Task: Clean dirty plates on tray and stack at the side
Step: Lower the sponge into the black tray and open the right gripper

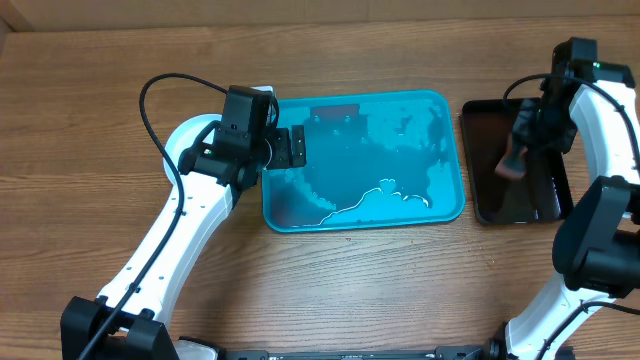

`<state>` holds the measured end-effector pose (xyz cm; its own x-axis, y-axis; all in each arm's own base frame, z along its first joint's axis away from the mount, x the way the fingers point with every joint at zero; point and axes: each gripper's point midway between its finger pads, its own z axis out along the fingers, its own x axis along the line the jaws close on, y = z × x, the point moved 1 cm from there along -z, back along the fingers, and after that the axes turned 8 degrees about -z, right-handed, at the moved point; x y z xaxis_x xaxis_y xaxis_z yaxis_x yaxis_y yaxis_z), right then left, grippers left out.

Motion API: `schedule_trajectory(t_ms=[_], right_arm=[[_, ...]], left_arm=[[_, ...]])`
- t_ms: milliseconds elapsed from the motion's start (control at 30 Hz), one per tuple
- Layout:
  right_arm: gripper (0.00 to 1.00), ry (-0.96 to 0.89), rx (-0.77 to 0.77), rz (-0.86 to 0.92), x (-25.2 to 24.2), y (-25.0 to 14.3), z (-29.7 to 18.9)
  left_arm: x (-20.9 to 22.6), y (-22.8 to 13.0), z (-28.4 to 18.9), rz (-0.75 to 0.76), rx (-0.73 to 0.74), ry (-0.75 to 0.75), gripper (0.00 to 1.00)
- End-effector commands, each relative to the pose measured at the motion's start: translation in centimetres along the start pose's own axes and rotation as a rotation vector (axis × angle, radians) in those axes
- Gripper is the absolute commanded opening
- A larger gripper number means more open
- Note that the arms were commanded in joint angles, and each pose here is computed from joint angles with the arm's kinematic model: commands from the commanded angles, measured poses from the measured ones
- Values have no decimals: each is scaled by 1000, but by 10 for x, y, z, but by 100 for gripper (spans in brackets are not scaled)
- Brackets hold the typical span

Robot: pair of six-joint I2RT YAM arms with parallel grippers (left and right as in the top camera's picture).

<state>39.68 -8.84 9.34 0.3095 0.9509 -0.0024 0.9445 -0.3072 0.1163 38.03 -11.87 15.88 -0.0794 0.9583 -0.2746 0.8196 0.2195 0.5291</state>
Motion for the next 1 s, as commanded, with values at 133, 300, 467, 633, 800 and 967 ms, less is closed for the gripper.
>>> schedule_trajectory(t_ms=[133,300,467,633,800,967], right_arm=[[34,-7,-15,-7,-1,-5,-3],[36,16,-45,-9,4,-1,-30],[37,101,-144,-14,15,1,-97],[44,198,-252,-40,30,-19,-174],[100,294,-290,-73,43,-67,-229],[100,366,-334,-92,49,-97,-258]], left_arm=[[-4,5,-5,18,-14,-9,100],[-4,5,-5,17,-15,-9,100],[-4,5,-5,17,-15,-9,100],[-4,5,-5,17,-15,-9,100],[-4,5,-5,17,-15,-9,100],[-4,5,-5,17,-15,-9,100]])
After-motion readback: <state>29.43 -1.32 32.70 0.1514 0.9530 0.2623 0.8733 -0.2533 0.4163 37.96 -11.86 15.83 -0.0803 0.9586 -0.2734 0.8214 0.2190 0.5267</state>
